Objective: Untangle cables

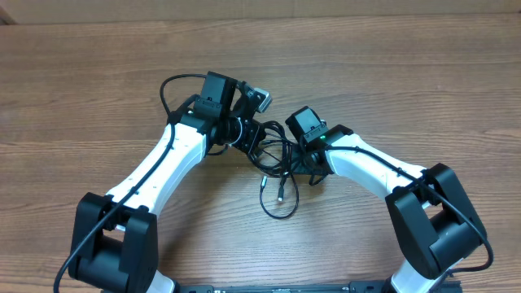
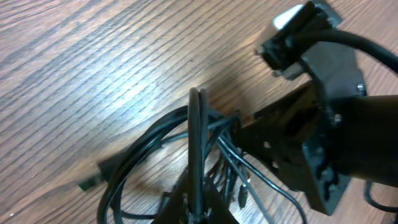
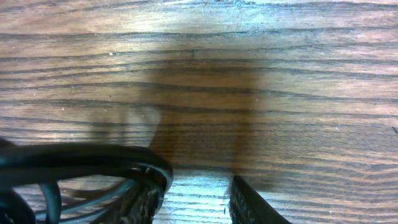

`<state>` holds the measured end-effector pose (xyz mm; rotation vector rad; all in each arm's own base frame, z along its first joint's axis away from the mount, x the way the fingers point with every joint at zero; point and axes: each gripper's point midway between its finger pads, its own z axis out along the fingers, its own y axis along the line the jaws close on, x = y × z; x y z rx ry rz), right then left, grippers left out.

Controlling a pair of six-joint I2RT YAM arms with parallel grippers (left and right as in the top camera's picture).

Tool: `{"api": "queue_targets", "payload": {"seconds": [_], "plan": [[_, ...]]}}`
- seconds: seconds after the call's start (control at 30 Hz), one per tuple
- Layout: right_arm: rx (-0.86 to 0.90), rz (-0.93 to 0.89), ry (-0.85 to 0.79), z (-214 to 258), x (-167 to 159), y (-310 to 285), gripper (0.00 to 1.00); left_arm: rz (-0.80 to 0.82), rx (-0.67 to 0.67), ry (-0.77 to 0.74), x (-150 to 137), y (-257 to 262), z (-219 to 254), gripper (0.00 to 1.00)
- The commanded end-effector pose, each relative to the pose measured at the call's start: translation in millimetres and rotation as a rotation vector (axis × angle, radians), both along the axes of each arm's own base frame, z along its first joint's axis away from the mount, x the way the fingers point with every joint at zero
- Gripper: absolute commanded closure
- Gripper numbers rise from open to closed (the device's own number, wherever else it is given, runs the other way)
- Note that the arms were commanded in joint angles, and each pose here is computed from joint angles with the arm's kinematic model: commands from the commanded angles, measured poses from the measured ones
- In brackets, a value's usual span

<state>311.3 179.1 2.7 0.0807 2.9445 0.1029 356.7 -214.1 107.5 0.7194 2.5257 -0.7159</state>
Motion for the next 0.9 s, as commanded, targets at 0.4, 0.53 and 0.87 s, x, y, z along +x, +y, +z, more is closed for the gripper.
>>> {"api": "queue_targets", "payload": {"seconds": [0.4,0.53,0.87], "plan": [[-0.093,-0.022,0.035,-15,-11,-23,0.64,0.772,0.429,-0.02,36,144,-7,0.96],[-0.095,-0.022,0.035,-15,-11,-23,0.64,0.803,0.434,0.0,36,157,-9,0.95],[-0.095,-0.022,0.035,-15,-11,-23,0.64,0.819,0.443,0.014,34,164,-10,0.82]]}}
